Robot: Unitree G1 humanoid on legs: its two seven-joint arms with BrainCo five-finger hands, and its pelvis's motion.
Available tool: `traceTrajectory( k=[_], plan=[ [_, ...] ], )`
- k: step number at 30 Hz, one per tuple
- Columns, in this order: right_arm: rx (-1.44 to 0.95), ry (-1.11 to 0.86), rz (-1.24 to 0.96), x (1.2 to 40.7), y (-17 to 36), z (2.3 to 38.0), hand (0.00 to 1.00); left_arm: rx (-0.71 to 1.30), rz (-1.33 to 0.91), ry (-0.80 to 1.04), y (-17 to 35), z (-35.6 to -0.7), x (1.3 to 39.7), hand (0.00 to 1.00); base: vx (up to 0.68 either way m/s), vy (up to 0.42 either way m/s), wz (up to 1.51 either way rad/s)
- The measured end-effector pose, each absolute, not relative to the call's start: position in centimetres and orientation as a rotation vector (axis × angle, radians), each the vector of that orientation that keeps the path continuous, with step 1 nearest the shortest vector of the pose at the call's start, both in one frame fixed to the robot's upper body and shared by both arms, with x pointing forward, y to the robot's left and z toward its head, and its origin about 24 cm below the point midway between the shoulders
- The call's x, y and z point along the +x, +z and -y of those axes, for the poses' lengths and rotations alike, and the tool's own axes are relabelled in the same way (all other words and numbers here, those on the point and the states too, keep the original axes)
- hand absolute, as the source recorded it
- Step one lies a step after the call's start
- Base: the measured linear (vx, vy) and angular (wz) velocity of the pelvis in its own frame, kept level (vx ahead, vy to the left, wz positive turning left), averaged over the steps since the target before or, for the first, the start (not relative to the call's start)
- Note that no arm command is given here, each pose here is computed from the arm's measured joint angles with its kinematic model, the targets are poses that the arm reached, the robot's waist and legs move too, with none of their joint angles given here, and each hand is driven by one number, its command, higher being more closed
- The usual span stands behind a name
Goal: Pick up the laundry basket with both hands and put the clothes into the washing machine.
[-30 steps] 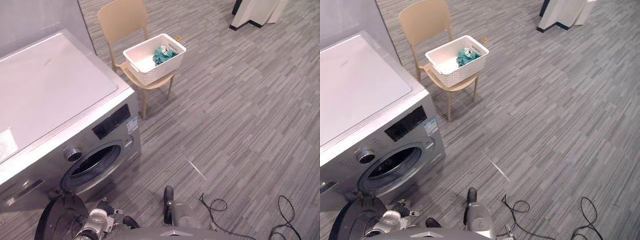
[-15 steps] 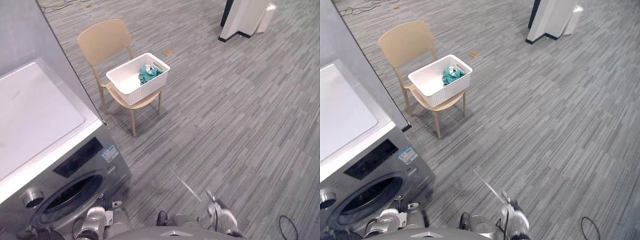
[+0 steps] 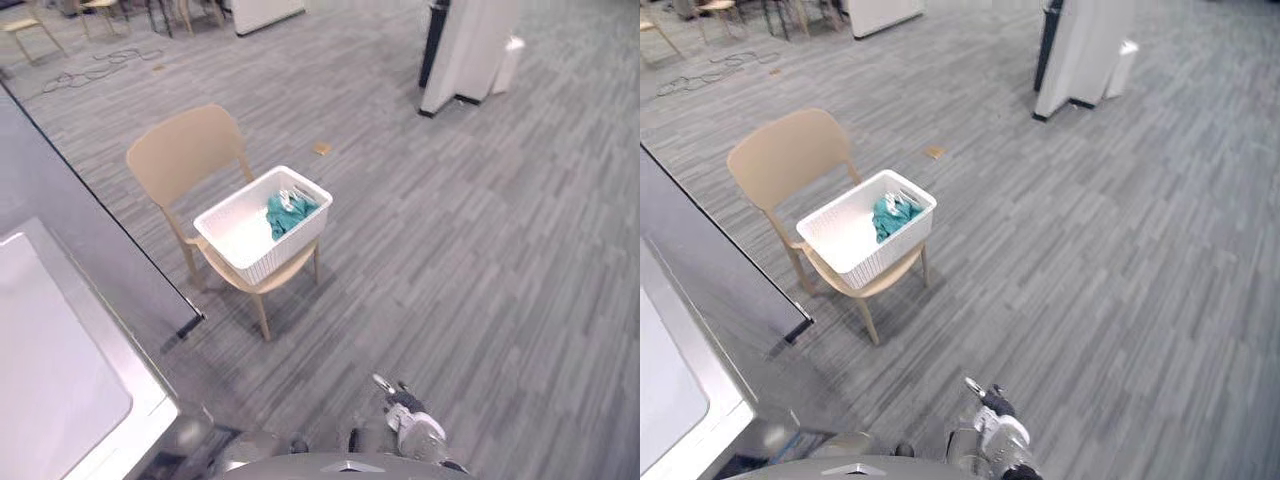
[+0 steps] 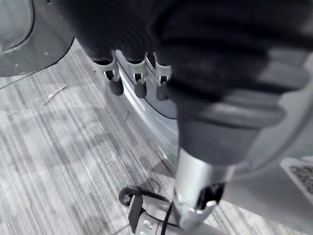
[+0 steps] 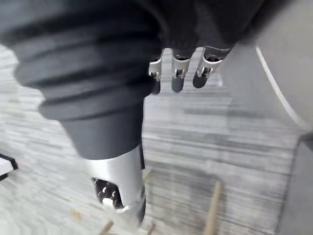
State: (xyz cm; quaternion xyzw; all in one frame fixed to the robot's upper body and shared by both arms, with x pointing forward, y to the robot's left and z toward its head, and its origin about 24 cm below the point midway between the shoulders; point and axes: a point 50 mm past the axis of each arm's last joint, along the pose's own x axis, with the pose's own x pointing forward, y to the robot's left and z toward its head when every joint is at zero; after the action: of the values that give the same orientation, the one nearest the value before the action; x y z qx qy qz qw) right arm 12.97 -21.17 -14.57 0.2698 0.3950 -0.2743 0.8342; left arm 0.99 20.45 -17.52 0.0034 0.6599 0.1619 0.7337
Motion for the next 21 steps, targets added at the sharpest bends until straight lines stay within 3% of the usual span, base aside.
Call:
traceTrajectory(
  k=[5, 10, 11, 16, 21],
  plan=[
    [0.638, -0.767, -0.924, 7.2, -15.9, 22.3, 0.00, -0.006, -1.397, 0.397, -17.3, -21.0, 1.7, 0.00, 0.29, -0.247, 0.49],
    [0.672, -0.872, -1.125, 2.0, -17.2, 21.6, 0.00, 0.000, -1.402, 0.474, -17.0, -22.4, 0.0, 0.00, 0.40, -0.538, 0.11],
    [0.651, -0.883, -1.118, 2.1, -17.0, 22.5, 0.00, -0.045, -1.395, 0.483, -17.2, -21.1, 0.2, 0.00, 0.45, -0.589, 0.21],
    [0.611, -0.842, -1.037, 5.1, -16.4, 23.9, 0.00, -0.182, -1.306, 0.573, -17.2, -20.8, 1.2, 0.00, 0.35, -0.498, 0.89],
    [0.653, -0.810, -0.716, 14.9, -13.2, 25.6, 0.00, -0.195, -1.306, 0.531, -17.3, -20.0, 1.5, 0.00, 0.16, -0.172, 0.83]
  ],
)
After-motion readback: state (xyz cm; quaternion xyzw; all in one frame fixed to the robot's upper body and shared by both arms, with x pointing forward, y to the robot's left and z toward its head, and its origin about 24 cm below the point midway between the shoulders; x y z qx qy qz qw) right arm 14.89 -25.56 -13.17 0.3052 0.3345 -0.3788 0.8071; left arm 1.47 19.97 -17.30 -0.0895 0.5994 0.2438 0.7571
